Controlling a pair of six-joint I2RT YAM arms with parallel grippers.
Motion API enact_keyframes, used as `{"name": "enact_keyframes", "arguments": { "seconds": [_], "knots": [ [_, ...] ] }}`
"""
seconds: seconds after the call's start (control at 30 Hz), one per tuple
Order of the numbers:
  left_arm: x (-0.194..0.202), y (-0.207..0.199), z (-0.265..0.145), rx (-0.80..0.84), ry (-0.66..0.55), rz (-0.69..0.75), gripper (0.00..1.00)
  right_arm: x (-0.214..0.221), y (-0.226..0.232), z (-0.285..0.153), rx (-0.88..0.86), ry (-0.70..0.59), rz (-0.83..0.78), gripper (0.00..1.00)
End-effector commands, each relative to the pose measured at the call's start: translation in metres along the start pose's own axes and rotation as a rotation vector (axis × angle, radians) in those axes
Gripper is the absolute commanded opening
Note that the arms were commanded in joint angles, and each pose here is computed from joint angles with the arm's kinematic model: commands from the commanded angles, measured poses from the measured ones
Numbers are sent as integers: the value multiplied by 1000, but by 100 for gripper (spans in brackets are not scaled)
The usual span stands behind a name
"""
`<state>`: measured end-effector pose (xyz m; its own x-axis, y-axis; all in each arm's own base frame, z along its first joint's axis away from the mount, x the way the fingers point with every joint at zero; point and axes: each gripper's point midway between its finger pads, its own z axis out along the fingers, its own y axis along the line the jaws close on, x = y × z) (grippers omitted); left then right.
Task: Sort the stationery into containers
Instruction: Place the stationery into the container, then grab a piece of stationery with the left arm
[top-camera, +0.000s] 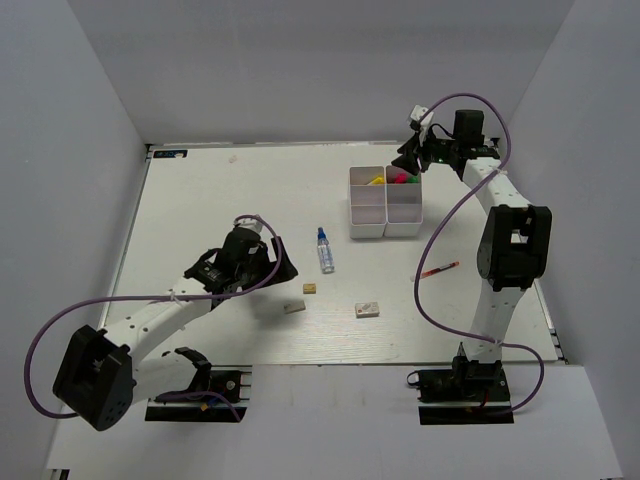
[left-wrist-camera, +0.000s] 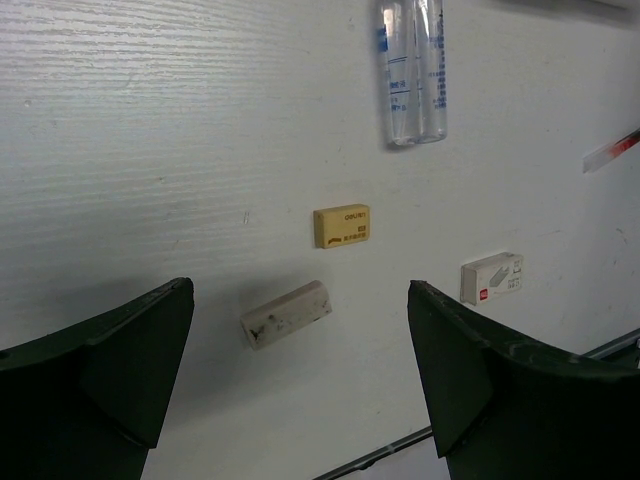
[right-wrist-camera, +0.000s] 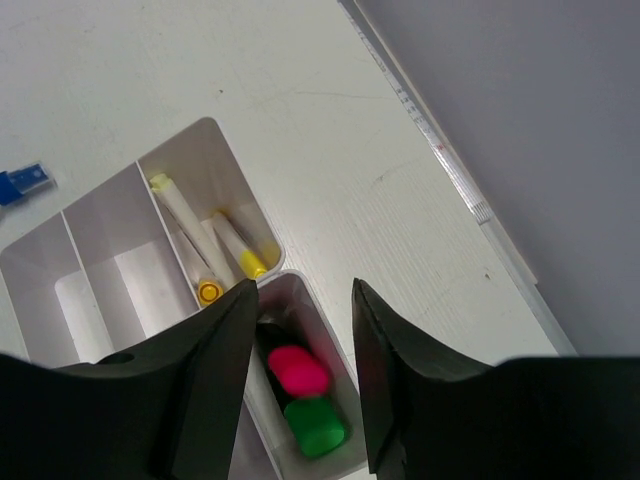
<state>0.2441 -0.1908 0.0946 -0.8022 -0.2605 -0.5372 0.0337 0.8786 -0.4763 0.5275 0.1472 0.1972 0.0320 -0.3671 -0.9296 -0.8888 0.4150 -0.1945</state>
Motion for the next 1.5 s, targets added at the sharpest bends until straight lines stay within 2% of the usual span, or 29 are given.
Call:
{"name": "enact_keyframes", "arguments": {
  "seconds": [0.0,0.17,0.2,0.23,0.27,0.33,0.37,0.4,0.43,0.47,0.5,0.53,0.57,0.6,0.67,0.77,0.8,1.0,1.33,1.47],
  "knots": [
    [-11,-11,-2,29,-25,-4,97,4,3,-2,-9,5,-8,49],
    [-22,-22,-1,59,-47,-3,97,-16,8,-11,-7,-27,-25,48],
    [-24,-27,1,64,-41,4,97,-25,7,-18,21,-33,37,46],
    [-27,-30,4,68,-45,4,97,-35,6,-26,42,-41,45,34],
    [-30,-32,6,65,-42,4,92,-45,5,-33,67,-55,45,23],
    [-36,-38,19,51,-26,3,84,-51,7,-43,118,-39,156,0],
    [-36,-42,24,57,-6,3,71,-45,11,-46,134,-15,202,0],
    [-49,-53,26,70,-21,4,65,-49,10,-66,182,-7,287,0],
    [-38,-49,39,42,39,19,59,-48,14,-70,182,7,307,0],
    [-49,-59,42,51,29,19,52,-38,26,-73,160,33,354,2],
    [-51,-61,47,42,39,19,52,-43,34,-85,164,43,363,17],
    [-49,-59,53,21,64,18,52,-43,40,-89,168,54,371,55],
    [-53,-62,63,7,80,17,58,-26,52,-93,157,95,421,78],
    [-54,-61,68,-14,88,17,62,-32,63,-103,165,93,414,90],
    [-62,-68,75,-33,109,7,68,-22,79,-114,175,122,425,90],
    [-62,-65,96,-89,158,5,69,-8,99,-128,209,145,457,90],
    [-61,-65,100,-101,171,5,69,10,111,-127,202,170,495,90],
    [-50,-58,130,-179,251,11,69,13,126,-141,248,138,505,90],
    [-46,-74,152,-180,291,32,69,21,136,-142,242,129,542,90],
    [-35,-69,154,-198,319,39,60,24,136,-143,251,138,553,90]
  ]
}}
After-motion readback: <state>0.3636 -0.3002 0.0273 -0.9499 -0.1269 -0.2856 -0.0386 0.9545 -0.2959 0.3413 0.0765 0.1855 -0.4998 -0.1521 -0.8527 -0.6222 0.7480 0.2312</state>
